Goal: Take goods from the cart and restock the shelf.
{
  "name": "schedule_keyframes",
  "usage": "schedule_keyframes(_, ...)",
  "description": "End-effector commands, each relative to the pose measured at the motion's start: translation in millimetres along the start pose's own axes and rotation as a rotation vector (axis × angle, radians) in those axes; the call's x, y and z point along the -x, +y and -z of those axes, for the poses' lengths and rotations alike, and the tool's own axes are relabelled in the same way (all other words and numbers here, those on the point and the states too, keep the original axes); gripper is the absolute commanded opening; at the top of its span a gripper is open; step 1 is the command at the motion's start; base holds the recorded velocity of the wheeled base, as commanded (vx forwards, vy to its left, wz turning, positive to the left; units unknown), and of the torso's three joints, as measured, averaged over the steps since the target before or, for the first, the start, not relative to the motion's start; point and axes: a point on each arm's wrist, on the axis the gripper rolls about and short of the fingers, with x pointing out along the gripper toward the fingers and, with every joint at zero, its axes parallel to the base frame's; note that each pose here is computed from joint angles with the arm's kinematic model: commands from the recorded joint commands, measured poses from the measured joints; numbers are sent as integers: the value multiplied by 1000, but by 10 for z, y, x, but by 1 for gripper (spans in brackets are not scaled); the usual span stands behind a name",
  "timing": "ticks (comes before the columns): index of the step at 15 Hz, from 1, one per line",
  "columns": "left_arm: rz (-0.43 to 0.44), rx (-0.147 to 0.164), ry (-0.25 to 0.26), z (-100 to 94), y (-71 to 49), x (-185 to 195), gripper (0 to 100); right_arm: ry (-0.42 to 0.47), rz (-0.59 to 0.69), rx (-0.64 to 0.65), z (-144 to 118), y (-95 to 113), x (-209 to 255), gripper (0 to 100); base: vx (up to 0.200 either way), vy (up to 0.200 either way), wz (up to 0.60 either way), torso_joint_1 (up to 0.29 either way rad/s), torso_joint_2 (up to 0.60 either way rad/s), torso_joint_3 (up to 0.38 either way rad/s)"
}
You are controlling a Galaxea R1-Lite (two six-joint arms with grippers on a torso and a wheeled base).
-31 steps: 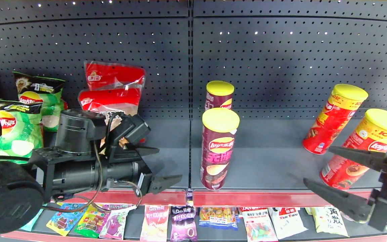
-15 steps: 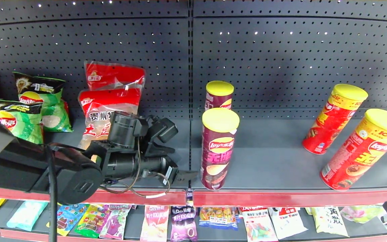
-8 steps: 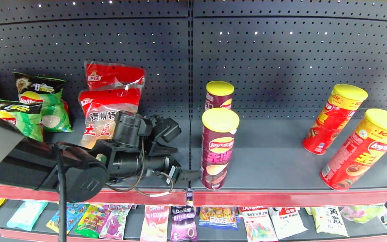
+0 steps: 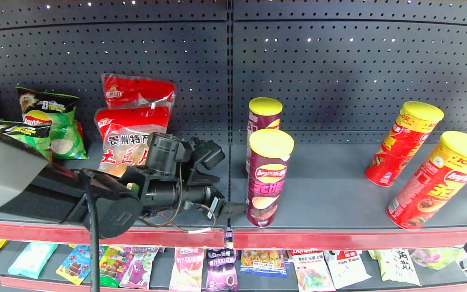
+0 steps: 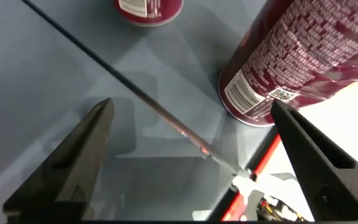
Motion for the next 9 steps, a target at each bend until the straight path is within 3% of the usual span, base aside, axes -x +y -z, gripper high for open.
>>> schedule_keyframes(1,0,1,4,10,9,-30,100,5,-1,0,2,0,-10,100,0,0,0,0,0,0)
schedule_keyframes(9,-4,3,5,18,8,3,100,12,-3,-1,12,0,-20,100,0,0,0,0,0,0)
